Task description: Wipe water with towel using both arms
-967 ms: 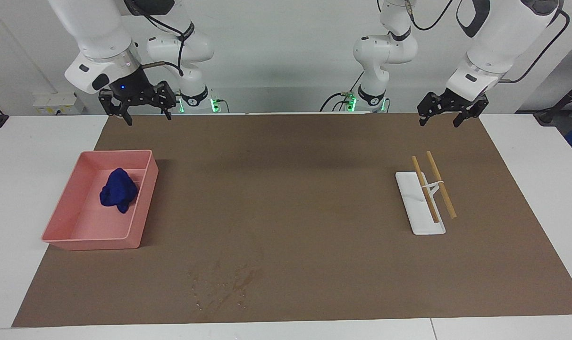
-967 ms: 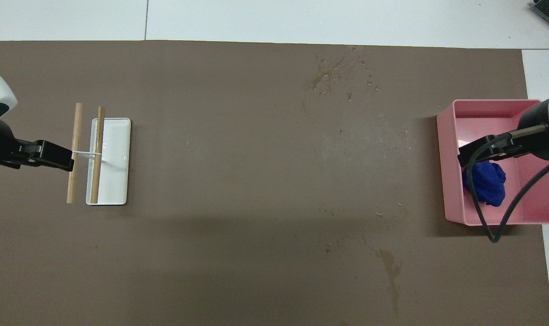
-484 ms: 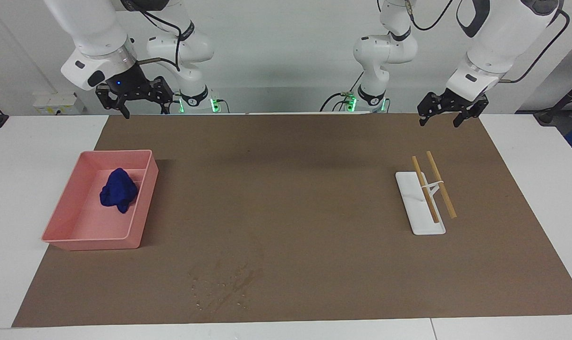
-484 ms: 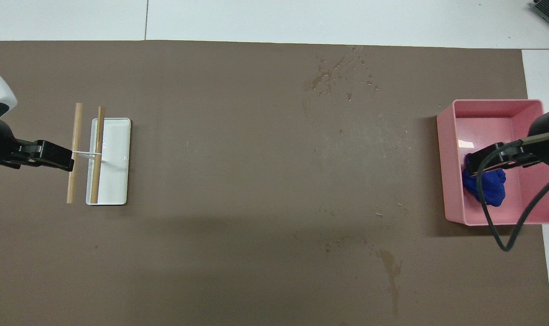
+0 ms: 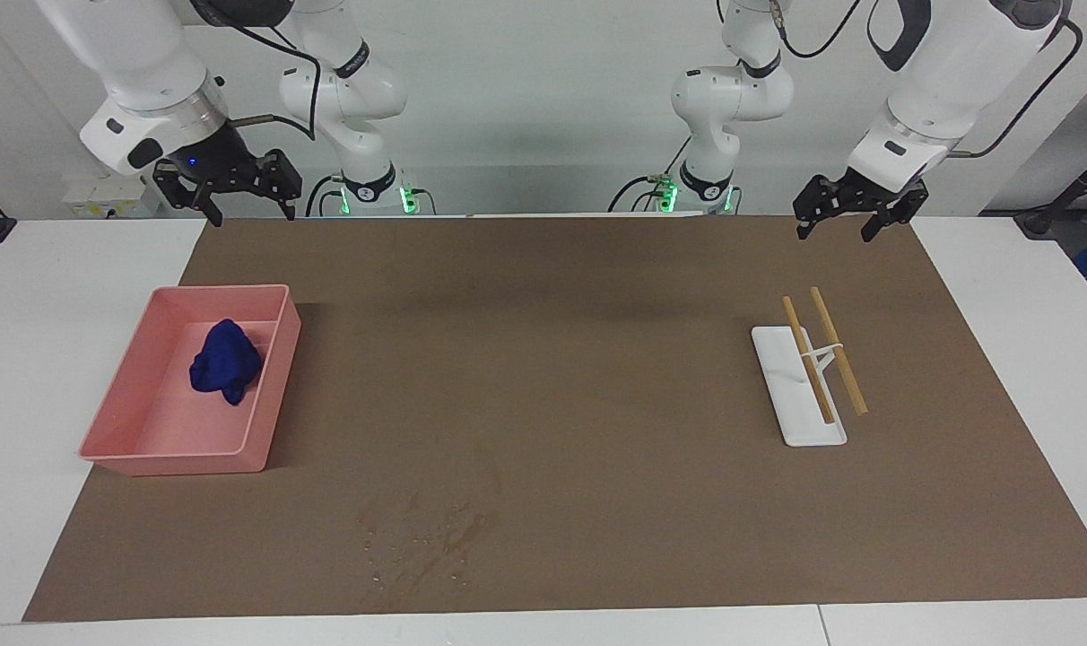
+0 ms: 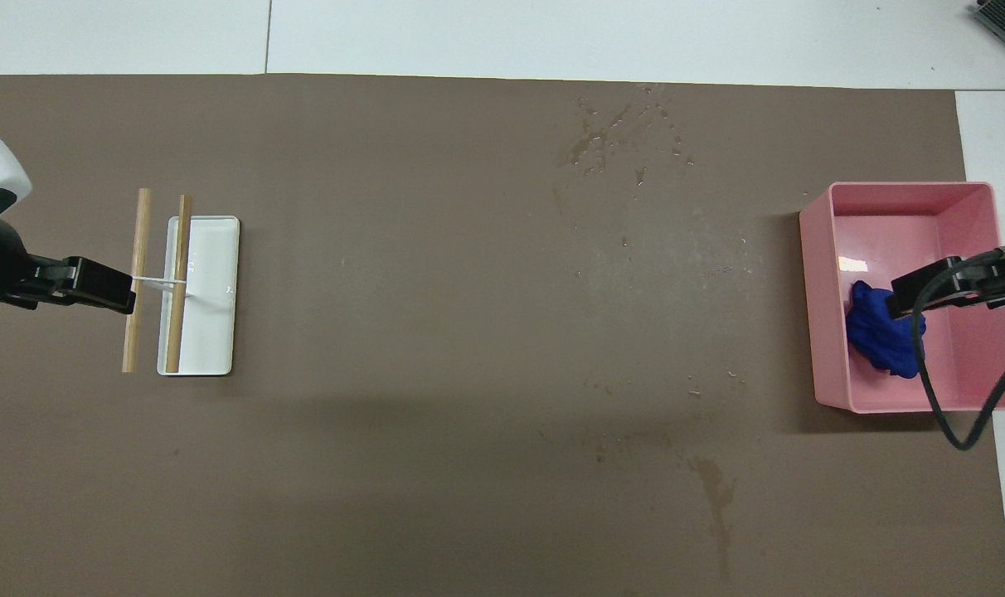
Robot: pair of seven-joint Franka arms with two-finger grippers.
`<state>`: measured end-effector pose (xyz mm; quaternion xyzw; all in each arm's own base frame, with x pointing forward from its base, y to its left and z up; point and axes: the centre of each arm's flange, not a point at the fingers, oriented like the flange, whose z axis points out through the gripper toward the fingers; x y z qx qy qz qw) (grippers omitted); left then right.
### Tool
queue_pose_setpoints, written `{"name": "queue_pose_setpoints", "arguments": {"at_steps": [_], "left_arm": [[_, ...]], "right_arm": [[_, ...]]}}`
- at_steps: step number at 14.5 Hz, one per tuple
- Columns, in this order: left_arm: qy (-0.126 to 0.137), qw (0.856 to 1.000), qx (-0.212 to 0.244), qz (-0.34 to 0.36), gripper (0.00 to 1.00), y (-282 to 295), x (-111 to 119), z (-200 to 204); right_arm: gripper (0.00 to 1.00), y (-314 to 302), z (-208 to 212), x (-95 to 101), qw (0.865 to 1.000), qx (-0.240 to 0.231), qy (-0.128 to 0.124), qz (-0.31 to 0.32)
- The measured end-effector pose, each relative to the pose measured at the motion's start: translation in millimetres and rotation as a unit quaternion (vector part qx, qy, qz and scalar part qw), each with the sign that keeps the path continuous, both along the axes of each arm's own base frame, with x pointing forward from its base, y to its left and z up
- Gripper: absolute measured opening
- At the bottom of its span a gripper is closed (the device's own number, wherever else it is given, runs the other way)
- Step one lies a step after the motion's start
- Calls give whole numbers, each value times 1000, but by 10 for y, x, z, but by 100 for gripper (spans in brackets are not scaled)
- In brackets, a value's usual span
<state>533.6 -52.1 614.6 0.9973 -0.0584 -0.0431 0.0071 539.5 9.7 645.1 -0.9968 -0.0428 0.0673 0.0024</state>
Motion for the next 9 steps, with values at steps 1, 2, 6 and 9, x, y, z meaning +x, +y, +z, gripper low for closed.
{"name": "queue_pose_setpoints", "arguments": {"at_steps": [1,2,6,9], "left_arm": [[0,1000,0,0,100,0,0,0],[0,1000,0,0,100,0,0,0],[0,1000,0,0,100,0,0,0],[0,1000,0,0,100,0,0,0]], "right_arm": [[100,4,0,0,1000,0,0,0],[100,6,0,-1,1000,0,0,1],[100,9,-4,-1,1000,0,1,1],[100,11,-6,6,1000,0,-2,1]]}}
